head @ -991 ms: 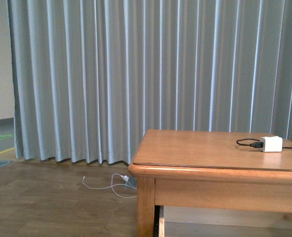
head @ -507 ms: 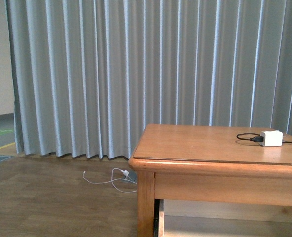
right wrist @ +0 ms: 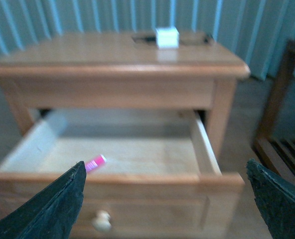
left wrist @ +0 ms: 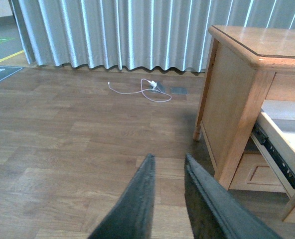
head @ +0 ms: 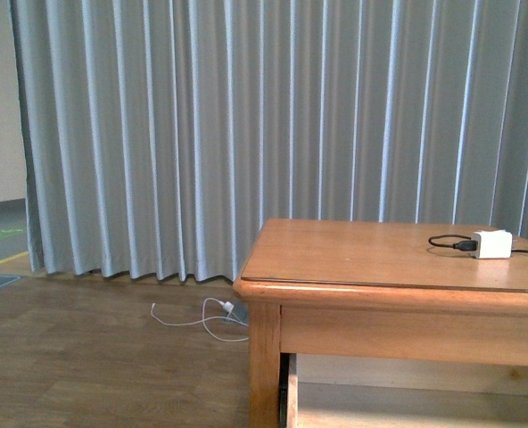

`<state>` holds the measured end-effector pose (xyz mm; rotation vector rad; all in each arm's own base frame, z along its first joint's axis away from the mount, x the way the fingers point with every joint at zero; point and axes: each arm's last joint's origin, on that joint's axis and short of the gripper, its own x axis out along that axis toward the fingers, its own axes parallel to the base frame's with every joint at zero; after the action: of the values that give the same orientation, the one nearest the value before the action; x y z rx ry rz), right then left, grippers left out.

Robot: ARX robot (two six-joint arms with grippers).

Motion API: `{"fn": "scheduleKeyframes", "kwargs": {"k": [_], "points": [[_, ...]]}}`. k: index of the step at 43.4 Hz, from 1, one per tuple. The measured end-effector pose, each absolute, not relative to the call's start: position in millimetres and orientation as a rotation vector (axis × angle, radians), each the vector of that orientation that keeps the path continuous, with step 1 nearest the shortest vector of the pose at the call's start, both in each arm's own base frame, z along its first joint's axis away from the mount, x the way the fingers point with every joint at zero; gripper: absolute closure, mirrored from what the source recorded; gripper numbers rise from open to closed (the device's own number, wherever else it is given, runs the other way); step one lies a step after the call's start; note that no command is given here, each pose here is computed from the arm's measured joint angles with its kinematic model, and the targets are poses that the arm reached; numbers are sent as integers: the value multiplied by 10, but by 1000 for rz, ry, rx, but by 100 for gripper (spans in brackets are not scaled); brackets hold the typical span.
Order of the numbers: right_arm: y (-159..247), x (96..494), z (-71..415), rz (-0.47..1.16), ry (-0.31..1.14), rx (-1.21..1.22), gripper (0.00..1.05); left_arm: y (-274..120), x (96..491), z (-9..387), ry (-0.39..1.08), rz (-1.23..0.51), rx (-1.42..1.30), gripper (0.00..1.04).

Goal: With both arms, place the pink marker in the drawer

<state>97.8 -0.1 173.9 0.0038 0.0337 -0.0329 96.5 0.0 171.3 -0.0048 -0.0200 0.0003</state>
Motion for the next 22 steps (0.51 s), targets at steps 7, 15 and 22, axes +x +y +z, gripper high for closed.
{"fn": "scheduleKeyframes", "kwargs": {"k": [7, 15, 22], "points": [[57, 981, 1628, -94, 418, 14, 9, 0, 965, 1712, -20, 0, -5, 52], [124, 1157, 1568, -13, 674, 94, 9, 0, 965, 1712, -20, 0, -5, 13], [177, 1569, 1595, -24, 744, 96, 9, 0, 965, 1712, -20, 0, -4, 6]]}}
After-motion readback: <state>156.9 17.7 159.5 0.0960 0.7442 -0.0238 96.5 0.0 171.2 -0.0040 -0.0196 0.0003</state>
